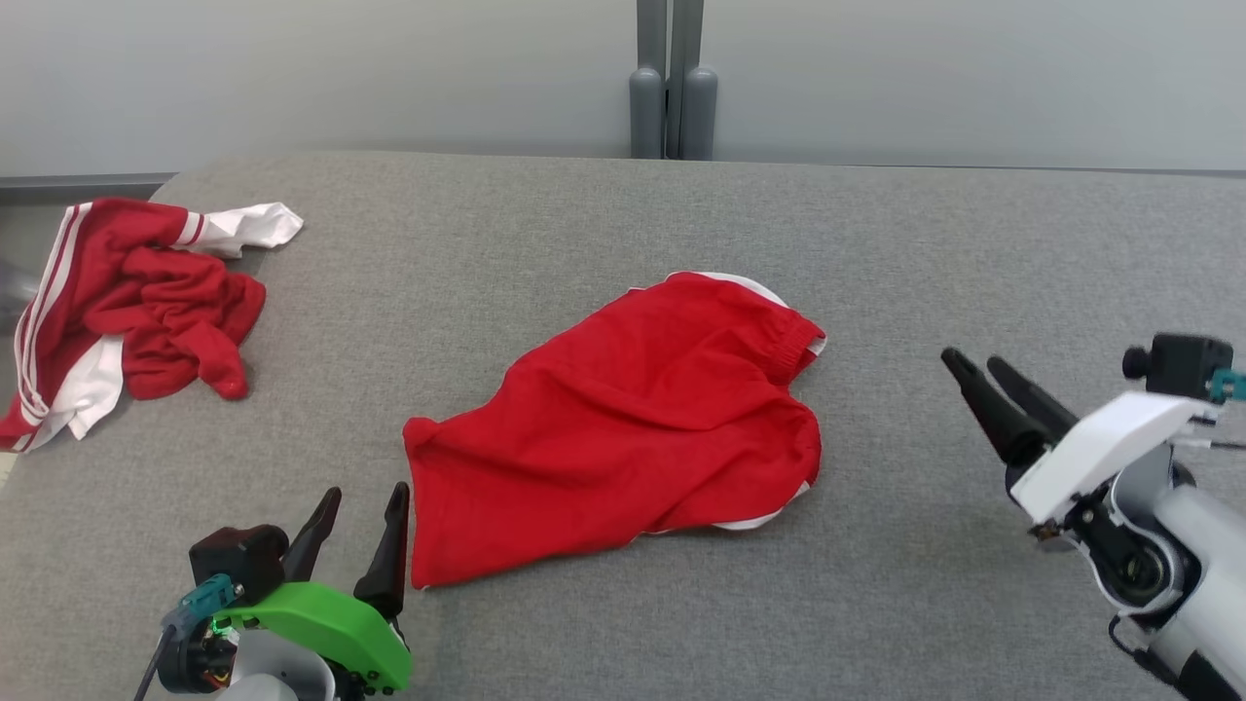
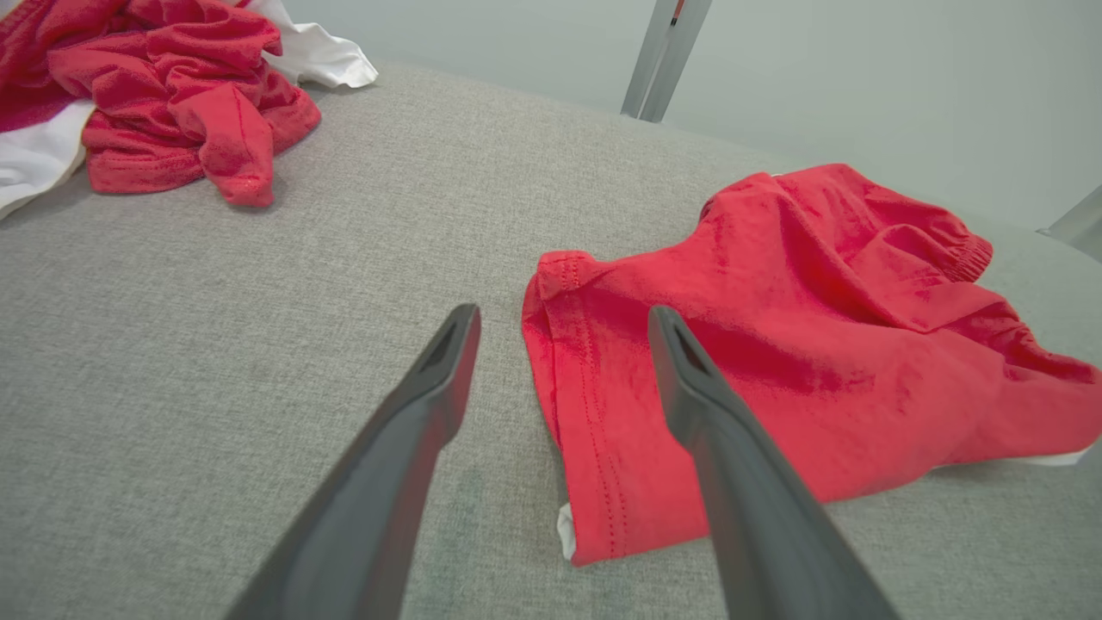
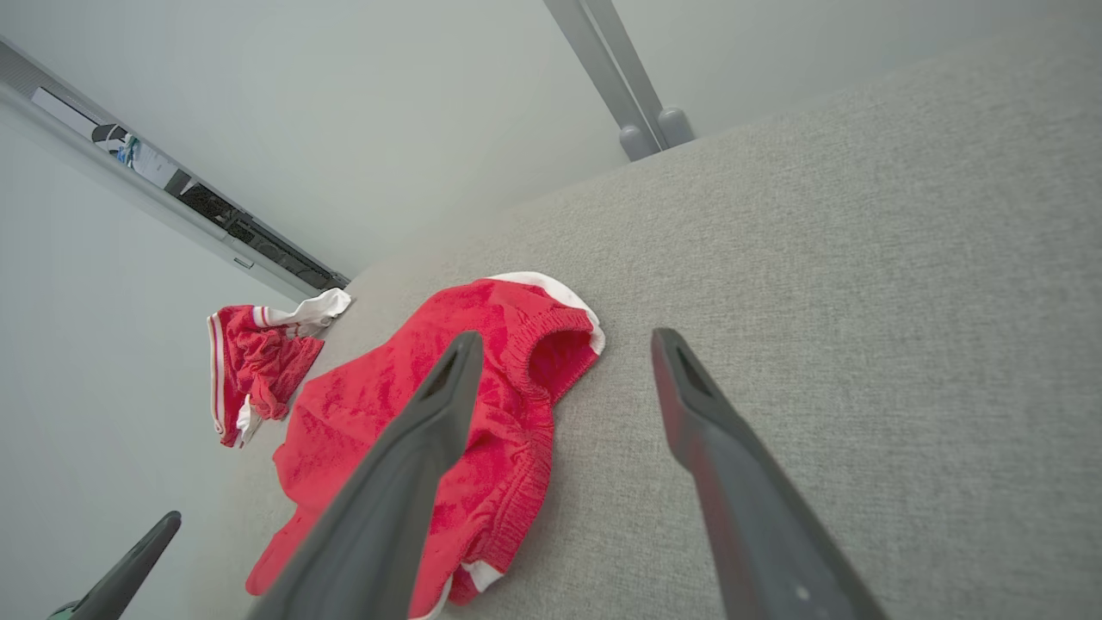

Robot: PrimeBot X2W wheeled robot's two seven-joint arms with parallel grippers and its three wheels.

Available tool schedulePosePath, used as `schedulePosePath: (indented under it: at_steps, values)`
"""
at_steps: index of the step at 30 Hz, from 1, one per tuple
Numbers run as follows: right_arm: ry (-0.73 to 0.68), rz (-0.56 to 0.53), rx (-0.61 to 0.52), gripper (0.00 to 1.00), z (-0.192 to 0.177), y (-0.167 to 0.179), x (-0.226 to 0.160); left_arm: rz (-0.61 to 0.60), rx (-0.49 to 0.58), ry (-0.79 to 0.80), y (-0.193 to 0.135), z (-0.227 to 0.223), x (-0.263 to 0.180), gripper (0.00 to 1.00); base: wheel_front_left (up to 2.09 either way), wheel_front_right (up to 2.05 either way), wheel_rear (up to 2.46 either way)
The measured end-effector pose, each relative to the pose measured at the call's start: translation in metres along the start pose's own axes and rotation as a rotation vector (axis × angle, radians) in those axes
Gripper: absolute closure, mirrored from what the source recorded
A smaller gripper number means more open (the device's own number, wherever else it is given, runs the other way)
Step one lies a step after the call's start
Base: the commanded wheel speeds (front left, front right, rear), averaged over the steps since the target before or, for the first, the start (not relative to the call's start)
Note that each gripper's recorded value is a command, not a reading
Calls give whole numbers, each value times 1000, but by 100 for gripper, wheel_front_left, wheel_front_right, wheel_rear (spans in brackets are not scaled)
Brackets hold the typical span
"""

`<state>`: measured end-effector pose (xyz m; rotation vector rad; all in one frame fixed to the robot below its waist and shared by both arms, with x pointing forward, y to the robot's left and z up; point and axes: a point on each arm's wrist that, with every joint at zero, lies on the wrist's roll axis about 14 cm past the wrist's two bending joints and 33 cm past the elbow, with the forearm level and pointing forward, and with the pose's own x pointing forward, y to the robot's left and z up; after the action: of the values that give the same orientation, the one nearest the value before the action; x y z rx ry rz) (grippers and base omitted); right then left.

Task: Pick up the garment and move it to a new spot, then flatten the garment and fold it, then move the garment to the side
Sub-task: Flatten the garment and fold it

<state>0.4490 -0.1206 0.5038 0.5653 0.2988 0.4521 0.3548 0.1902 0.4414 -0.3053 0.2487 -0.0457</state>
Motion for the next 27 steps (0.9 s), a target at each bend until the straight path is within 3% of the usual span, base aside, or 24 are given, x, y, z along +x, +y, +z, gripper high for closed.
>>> schedulePosePath:
  at_steps: [3, 10, 21, 22, 23, 24, 25, 27]
  values:
    - [13, -28, 31, 0, -25, -6, -10, -15, 1, -4, -4, 2, 1, 0, 0, 0, 0]
    - [277, -33, 23, 0, -106, -2, -4, 2, 1, 14, 2, -2, 2, 0, 0, 0, 0]
    - [438, 54, -5, 0, -147, 32, 27, 77, -9, 26, 25, -6, -9, 0, 0, 0, 0]
    - [441, 62, -5, 18, -148, 35, 29, 82, -12, 26, 26, -6, -10, 0, 0, 0, 0]
    - [441, 68, -4, 54, -148, 37, 31, 87, -14, 26, 27, -7, -11, 0, 0, 0, 0]
    - [441, 71, -4, 73, -148, 38, 31, 90, -15, 26, 28, -7, -12, 0, 0, 0, 0]
    - [443, 73, -6, 100, -149, 39, 31, 92, -15, 26, 28, -7, -12, 0, 0, 0, 0]
    - [464, 78, -15, 100, -152, 40, 28, 93, -18, 23, 28, -6, -12, 0, 0, 0, 0]
